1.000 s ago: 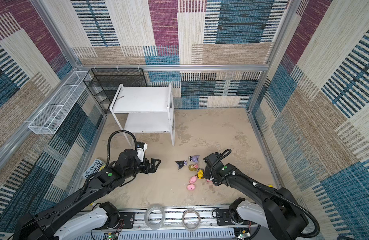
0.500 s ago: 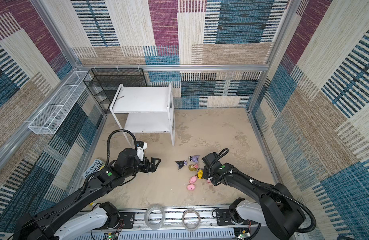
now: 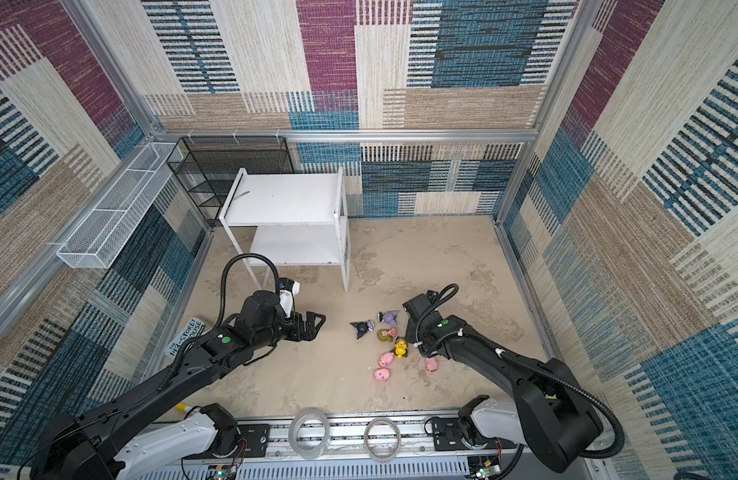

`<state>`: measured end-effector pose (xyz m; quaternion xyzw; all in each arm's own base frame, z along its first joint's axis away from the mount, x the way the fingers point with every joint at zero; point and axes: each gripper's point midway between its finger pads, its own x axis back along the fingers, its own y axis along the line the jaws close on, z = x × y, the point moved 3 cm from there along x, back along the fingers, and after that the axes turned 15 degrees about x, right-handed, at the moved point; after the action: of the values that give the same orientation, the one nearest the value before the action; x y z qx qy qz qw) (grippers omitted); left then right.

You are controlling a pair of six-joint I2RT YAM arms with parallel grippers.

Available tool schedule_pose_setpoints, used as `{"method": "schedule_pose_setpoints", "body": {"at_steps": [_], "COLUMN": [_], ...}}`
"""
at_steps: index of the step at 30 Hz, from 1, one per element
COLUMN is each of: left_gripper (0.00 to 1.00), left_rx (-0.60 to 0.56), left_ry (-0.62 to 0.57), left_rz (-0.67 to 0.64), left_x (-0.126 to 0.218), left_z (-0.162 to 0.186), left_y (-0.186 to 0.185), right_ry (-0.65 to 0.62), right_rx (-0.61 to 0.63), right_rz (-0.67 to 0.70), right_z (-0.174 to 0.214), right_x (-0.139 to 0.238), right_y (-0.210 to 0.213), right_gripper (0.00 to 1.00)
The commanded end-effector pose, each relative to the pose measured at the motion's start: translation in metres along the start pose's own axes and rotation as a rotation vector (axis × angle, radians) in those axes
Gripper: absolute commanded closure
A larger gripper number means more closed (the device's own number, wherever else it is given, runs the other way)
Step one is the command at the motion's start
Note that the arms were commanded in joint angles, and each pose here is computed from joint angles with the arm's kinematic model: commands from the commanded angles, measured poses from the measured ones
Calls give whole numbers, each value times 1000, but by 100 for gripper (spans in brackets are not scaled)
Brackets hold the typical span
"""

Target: Place and organize the plastic toys onto the shelf

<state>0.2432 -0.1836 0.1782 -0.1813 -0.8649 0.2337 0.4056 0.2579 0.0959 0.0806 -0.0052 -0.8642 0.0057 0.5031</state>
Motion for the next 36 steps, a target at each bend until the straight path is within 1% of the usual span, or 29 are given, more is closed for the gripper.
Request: {"method": "schedule_pose_setpoints", "body": {"at_steps": [1, 3, 6, 7, 9, 12, 14, 21, 22, 24, 30, 34, 36], "left_gripper": [1, 1, 1, 1, 1, 1, 1, 1, 1, 1, 1, 1, 1], "left_rx": [-28, -32, -42, -46, -54, -55, -53, -48, -50, -50, -47, -47, -47], "left_ry": [-19, -27, -44, -52, -59, -57, -48, -55, -55, -51, -33, -36, -33], "left_rz": [10, 3, -3, -3, -9, -4, -7, -10, -9, -6, -6, -4, -6], "left_x": [5, 9, 15, 17, 19, 20, 19, 19, 18, 17, 13, 14, 13], "left_z": [-7, -9, -13, -16, -18, -19, -17, -15, -15, -15, -12, -12, -12], "left_y": [-6, -6, -7, -9, -9, -10, -9, -6, -7, -8, -7, -7, -7], "right_ry": [-87, -110, -97, -90, -64, -38, -42, -105, -112, -120, -150, -161, -182], "right_rx": [50, 38, 41, 51, 68, 65, 52, 78, 80, 77, 42, 8, 19], "right_rz": [134, 191, 302, 339, 368, 326, 274, 225, 215, 200, 174, 138, 98], "right_z": [-35, -49, -60, -61, -61, -62, -64, -76, -77, -78, -75, -72, -73], "right_x": [-7, -13, -23, -27, -38, -55, -60, -47, -44, -40, -26, -23, -20], "right_y": [-28, -47, -70, -74, -76, -68, -58, -28, -23, -18, -22, -38, -40], "right_gripper": [77, 77, 77, 77, 77, 76, 72, 44, 41, 37, 28, 30, 31]}}
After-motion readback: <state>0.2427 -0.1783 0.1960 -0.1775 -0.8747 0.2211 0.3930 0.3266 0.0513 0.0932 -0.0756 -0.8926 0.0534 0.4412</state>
